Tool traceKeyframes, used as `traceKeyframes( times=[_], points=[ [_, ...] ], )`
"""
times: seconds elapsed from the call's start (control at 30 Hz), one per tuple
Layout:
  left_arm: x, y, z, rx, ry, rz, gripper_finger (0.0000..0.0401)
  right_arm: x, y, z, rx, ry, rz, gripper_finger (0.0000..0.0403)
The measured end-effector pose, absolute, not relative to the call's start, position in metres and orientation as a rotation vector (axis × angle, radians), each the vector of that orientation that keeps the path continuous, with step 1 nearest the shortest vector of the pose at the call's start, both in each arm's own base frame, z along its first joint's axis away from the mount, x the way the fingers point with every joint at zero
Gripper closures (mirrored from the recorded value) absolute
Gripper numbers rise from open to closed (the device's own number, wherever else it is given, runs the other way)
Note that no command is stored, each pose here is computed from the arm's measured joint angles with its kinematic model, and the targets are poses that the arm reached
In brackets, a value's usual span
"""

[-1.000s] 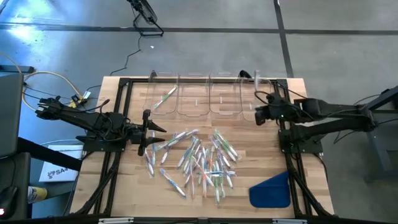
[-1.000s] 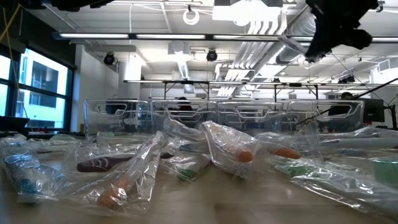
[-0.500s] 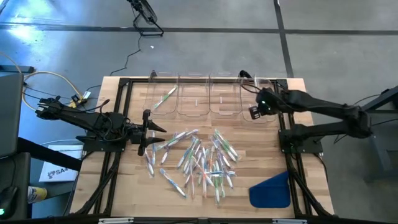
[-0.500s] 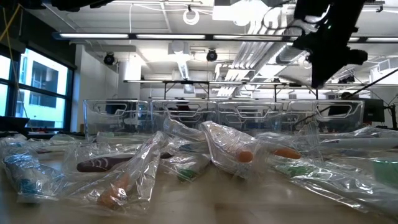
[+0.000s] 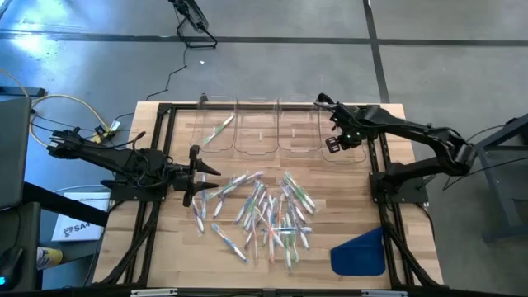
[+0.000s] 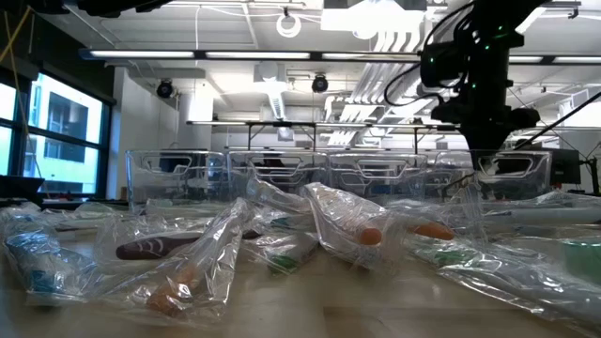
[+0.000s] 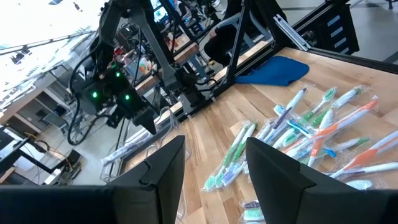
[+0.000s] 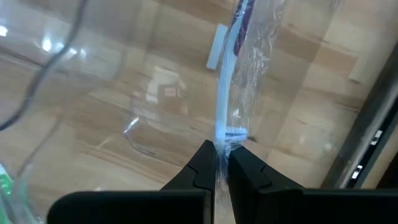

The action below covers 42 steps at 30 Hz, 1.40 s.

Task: Pick & Place Toothbrushes
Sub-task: Put the violet toothbrush into the right transparent bin, then adjust the right transparent bin

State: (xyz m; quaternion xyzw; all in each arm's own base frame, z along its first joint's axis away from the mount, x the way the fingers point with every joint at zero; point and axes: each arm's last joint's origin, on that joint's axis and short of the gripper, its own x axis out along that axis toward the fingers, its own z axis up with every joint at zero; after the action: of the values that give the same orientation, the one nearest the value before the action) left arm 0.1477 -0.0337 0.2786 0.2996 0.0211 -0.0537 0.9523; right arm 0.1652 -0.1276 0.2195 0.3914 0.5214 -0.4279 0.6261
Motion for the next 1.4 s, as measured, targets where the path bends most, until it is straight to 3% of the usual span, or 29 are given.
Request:
traceKeyframes(
  times=[0.33, 0.9, 1.1, 1.4],
  points=[
    [0.148, -0.034, 0.279, 0.609, 0.043, -0.109, 0.0235, 0.17, -0.136, 0.202, 0.902, 1.3, -0.976, 0.038],
    [0.148, -0.034, 0.279, 0.609, 0.043, -0.109, 0.0235, 0.17, -0.138, 0.203, 0.86, 1.298, -1.003, 0.0261],
    [0.148, -0.034, 0.279, 0.608, 0.043, -0.109, 0.0235, 0.177, -0.143, 0.222, 0.833, 1.229, -0.973, 0.0274],
    [0.148, -0.034, 0.279, 0.608, 0.043, -0.109, 0.0235, 0.194, -0.146, 0.276, 0.751, 1.026, -0.843, 0.0346]
  ],
)
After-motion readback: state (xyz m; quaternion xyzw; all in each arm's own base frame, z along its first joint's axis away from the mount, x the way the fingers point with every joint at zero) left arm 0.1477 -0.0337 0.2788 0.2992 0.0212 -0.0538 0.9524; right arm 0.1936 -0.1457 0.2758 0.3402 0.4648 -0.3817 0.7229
